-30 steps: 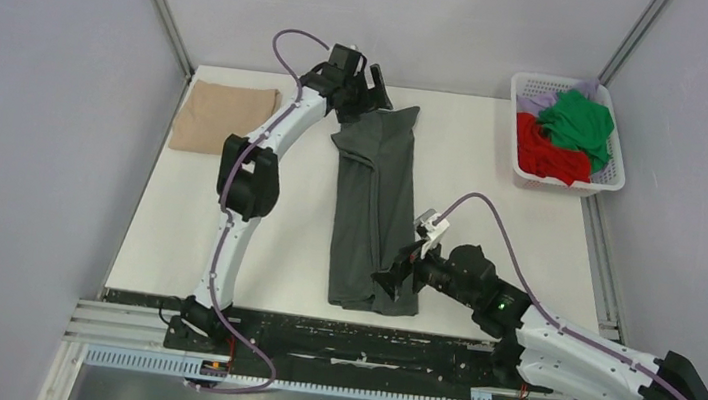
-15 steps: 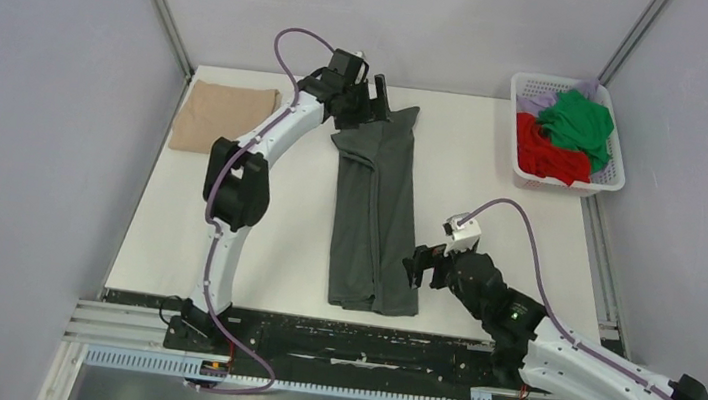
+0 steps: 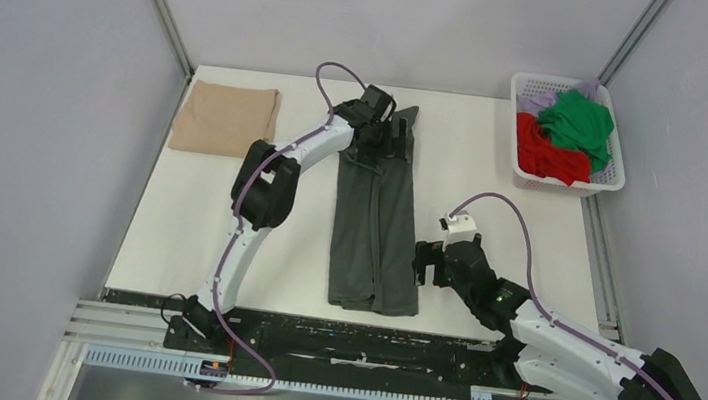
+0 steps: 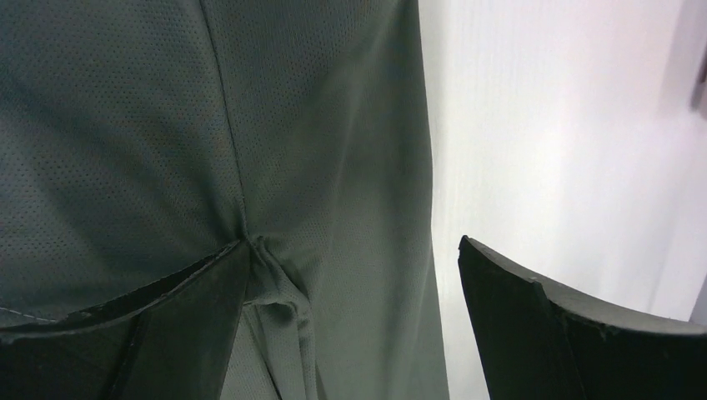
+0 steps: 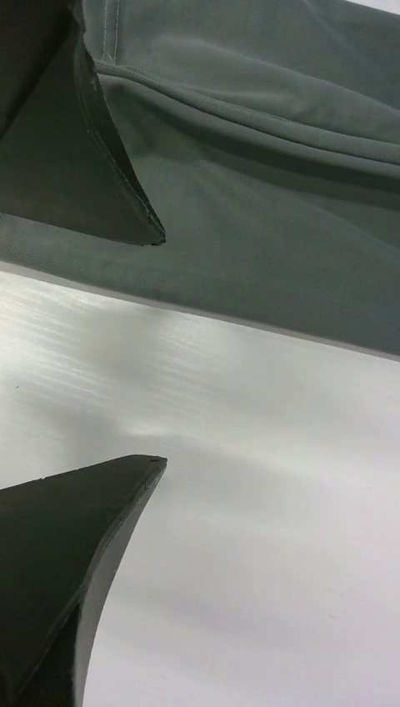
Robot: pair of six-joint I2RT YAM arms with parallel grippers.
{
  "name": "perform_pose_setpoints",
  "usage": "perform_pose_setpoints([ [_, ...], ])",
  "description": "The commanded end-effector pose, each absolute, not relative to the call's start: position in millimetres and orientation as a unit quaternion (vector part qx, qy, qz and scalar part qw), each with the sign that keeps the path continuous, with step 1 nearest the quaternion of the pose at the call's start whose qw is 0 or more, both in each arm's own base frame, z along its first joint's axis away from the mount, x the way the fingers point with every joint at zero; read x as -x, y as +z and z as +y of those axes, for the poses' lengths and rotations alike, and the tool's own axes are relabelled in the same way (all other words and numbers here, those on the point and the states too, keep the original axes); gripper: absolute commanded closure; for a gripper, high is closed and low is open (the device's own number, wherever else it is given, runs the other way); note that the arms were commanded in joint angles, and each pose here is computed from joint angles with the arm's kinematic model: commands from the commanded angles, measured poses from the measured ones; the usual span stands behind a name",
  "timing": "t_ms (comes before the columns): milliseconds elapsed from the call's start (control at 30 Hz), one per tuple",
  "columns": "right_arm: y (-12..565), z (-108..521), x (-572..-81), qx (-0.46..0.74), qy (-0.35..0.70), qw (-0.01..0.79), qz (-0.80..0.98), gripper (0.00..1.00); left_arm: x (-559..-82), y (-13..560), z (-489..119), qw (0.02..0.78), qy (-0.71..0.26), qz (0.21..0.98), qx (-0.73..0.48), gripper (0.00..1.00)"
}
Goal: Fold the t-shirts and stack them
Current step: Rotate the tshirt 80 degrees
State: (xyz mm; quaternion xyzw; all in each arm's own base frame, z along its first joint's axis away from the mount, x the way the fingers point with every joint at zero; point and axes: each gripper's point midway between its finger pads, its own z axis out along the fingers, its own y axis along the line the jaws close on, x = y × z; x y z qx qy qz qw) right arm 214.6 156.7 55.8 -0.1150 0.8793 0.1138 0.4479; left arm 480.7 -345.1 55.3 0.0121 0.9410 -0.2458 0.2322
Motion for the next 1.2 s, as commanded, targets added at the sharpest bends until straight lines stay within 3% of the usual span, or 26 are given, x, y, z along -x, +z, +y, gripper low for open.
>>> perform_pose_setpoints([
  [0, 55.2, 164.1, -219.6, 0.111, 0.136, 0.449, 0.876, 0.02, -473.3, 49.9, -337.3, 0.230, -0.234, 0.944, -0.033, 0.00],
  [367, 54.7, 160.6, -223.3, 0.112, 0.137, 0.454, 0.873, 0.02, -438.7, 86.0, -313.5, 0.271, -0.193, 0.943, -0.029, 0.00],
  [633, 59.4, 164.5, -226.9, 0.128, 0.137, 0.457, 0.869, 0.02, -439.0, 114.6, -285.5, 0.312, -0.144, 0.939, -0.013, 0.00],
  [967, 58.4, 160.1, -226.4, 0.127, 0.133, 0.462, 0.868, 0.02, -453.1, 78.7, -255.2, 0.280, -0.042, 0.958, 0.041, 0.00],
  [1167, 51.9, 159.9, -224.4, 0.128, 0.133, 0.453, 0.872, 0.02, -454.1, 55.7, -260.5, 0.259, -0.045, 0.964, 0.052, 0.18],
])
